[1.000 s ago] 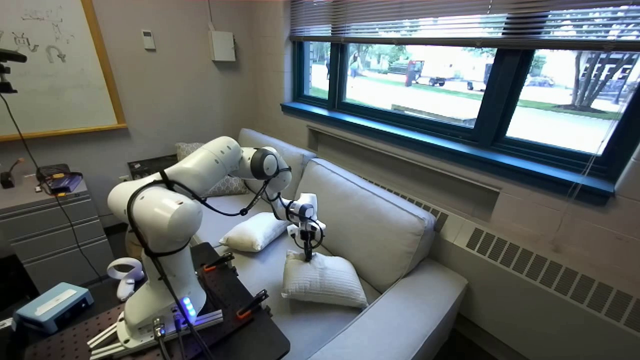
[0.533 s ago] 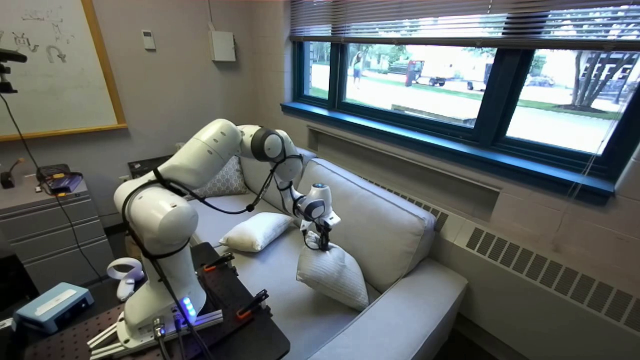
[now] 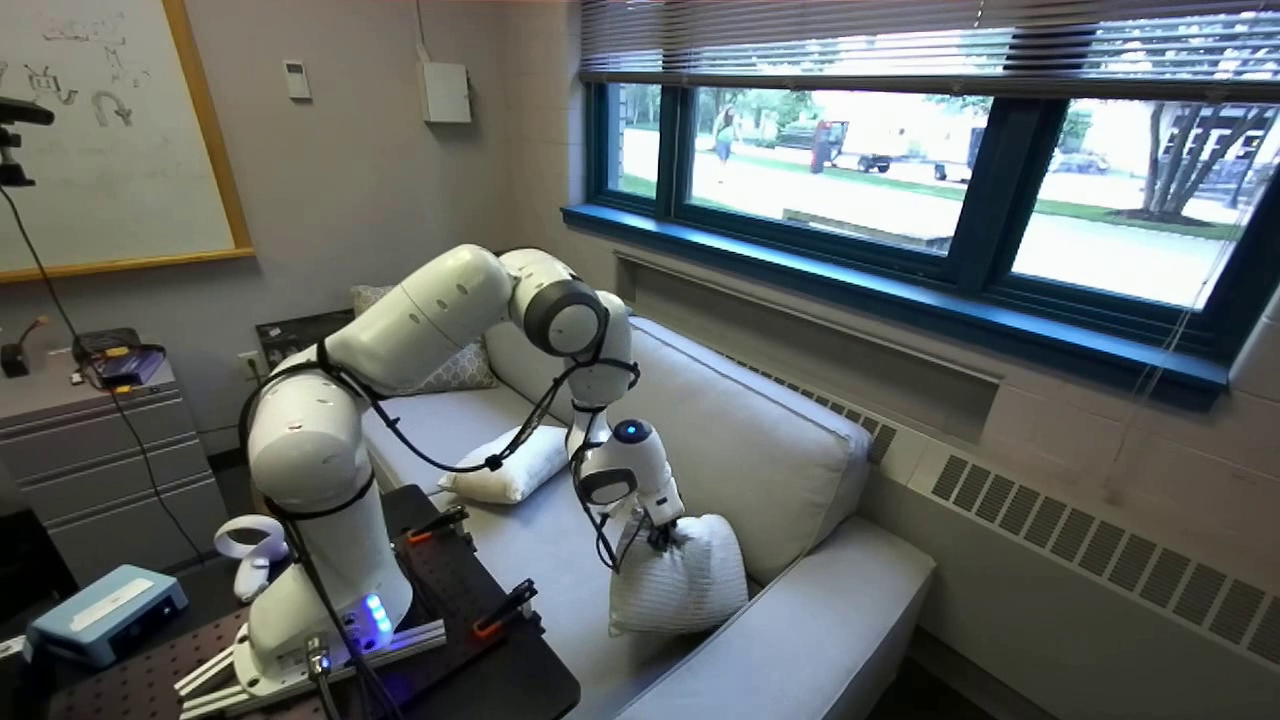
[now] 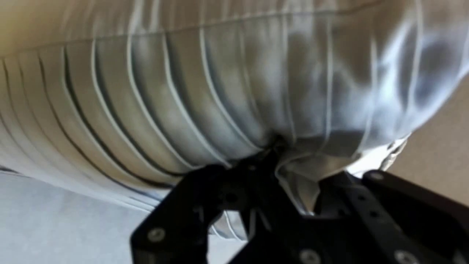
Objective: Set the striped pillows against the armrest
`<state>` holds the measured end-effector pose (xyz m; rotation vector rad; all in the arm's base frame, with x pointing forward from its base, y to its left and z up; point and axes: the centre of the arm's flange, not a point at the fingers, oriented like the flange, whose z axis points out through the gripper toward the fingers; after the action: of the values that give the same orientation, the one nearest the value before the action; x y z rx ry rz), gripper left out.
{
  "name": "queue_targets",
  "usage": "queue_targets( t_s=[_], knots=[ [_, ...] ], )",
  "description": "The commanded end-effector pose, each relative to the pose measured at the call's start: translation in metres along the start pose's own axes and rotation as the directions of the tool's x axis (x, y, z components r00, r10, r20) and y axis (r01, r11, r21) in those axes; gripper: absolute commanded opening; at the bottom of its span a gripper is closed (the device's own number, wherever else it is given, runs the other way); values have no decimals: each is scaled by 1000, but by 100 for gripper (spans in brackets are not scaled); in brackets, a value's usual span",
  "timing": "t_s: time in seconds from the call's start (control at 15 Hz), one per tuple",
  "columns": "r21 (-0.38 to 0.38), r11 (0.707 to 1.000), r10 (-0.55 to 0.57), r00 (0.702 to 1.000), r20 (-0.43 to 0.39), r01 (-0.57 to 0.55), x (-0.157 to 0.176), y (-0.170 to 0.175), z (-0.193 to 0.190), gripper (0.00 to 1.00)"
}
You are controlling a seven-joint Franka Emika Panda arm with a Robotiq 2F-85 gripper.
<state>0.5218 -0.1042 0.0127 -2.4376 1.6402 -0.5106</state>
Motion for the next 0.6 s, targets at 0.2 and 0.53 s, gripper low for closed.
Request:
queue_targets(
  t_s=[0.2, 0.53],
  knots=[
    [135, 944, 296, 954, 48, -300, 64, 73, -19, 12],
    [313, 875, 312, 925, 216, -368, 33, -36, -59, 11]
  ],
)
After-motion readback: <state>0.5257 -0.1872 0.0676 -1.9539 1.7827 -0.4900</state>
